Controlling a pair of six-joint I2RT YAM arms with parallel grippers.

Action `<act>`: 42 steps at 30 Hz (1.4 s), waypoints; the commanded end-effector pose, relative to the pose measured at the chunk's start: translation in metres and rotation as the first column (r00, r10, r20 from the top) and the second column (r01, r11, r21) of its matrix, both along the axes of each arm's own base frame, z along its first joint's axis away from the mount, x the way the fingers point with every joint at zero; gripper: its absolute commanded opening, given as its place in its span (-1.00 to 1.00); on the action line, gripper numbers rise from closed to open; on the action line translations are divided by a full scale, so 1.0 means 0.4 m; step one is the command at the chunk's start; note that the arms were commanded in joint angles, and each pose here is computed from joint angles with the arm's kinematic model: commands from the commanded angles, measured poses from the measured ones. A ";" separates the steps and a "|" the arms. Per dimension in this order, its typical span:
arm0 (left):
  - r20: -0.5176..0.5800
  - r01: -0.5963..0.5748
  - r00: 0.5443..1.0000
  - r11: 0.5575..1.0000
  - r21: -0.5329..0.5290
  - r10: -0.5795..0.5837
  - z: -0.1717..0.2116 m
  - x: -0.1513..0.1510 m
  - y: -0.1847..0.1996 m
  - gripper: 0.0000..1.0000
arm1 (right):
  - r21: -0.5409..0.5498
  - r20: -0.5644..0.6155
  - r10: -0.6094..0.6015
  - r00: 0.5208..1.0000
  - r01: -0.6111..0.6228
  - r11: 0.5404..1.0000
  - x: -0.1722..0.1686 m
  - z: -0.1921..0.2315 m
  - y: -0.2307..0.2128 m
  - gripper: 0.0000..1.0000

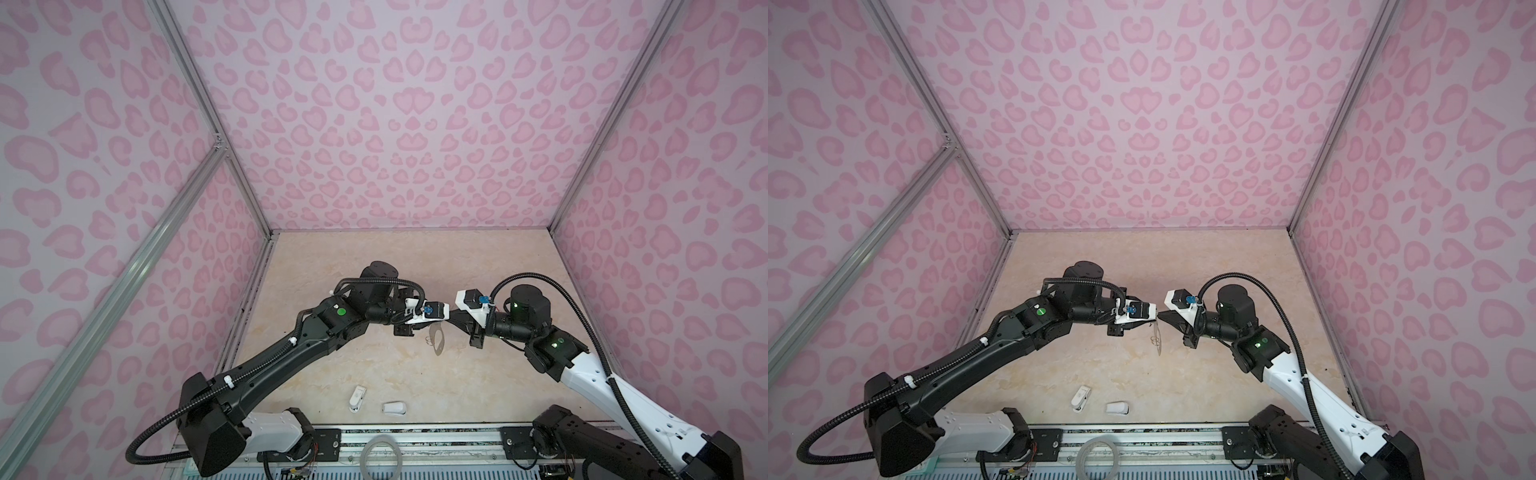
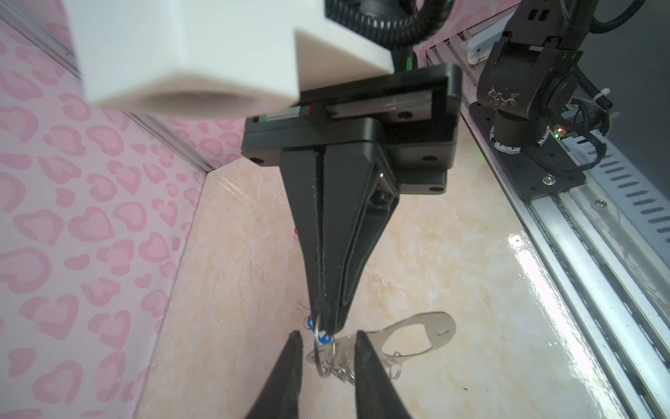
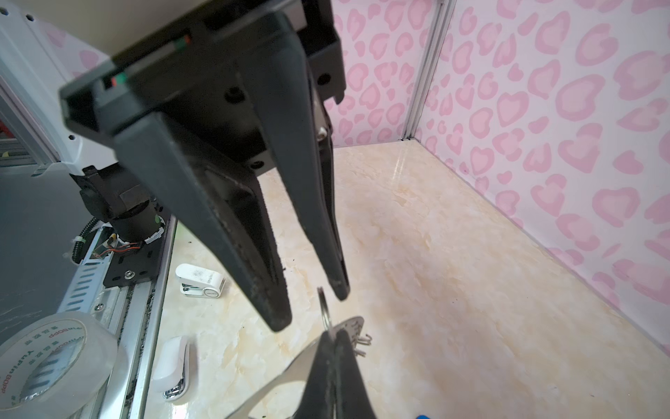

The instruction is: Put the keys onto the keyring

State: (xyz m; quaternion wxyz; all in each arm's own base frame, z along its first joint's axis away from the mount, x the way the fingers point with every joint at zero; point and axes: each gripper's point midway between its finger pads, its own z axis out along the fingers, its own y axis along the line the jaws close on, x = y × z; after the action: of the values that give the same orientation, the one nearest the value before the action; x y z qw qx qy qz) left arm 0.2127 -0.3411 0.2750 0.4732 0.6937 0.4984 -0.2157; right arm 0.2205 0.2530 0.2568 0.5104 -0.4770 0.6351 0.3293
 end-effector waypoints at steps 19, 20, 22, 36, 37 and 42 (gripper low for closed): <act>-0.021 -0.007 1.000 1.000 0.006 0.007 0.003 0.014 -0.021 -0.74 | -0.032 0.014 0.010 1.000 -0.010 0.999 0.005 -0.004 0.003 -1.00; -0.024 -0.004 1.000 1.000 0.003 0.004 0.005 0.012 -0.021 -0.74 | -0.034 0.015 0.013 1.000 -0.012 0.999 0.005 -0.004 0.003 -1.00; -0.028 -0.008 1.000 1.000 0.001 0.008 0.006 0.012 -0.021 -0.77 | -0.040 0.014 0.014 1.000 -0.013 0.999 0.004 -0.007 0.003 -1.00; -0.106 -0.023 0.994 0.995 -0.095 0.013 0.024 0.013 -0.033 -0.94 | -0.012 0.103 -0.021 0.994 0.022 1.000 0.000 0.019 -0.022 -0.68; -0.120 -0.023 0.993 0.992 -0.125 0.007 0.034 0.014 -0.032 -0.94 | -0.010 0.113 -0.031 0.993 0.033 0.999 0.001 0.019 -0.028 -0.64; -0.161 -0.012 0.986 0.956 -0.292 -0.037 0.094 0.008 -0.031 -0.94 | 0.011 0.156 -0.106 0.982 0.106 0.994 0.012 0.034 -0.072 -0.50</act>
State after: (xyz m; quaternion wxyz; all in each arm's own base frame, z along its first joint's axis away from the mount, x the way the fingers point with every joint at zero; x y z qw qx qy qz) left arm 0.2214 -0.3456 0.2724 0.4756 0.6310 0.5391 -0.2916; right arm 0.2205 0.2297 0.2628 0.5524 -0.4767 0.6239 0.2800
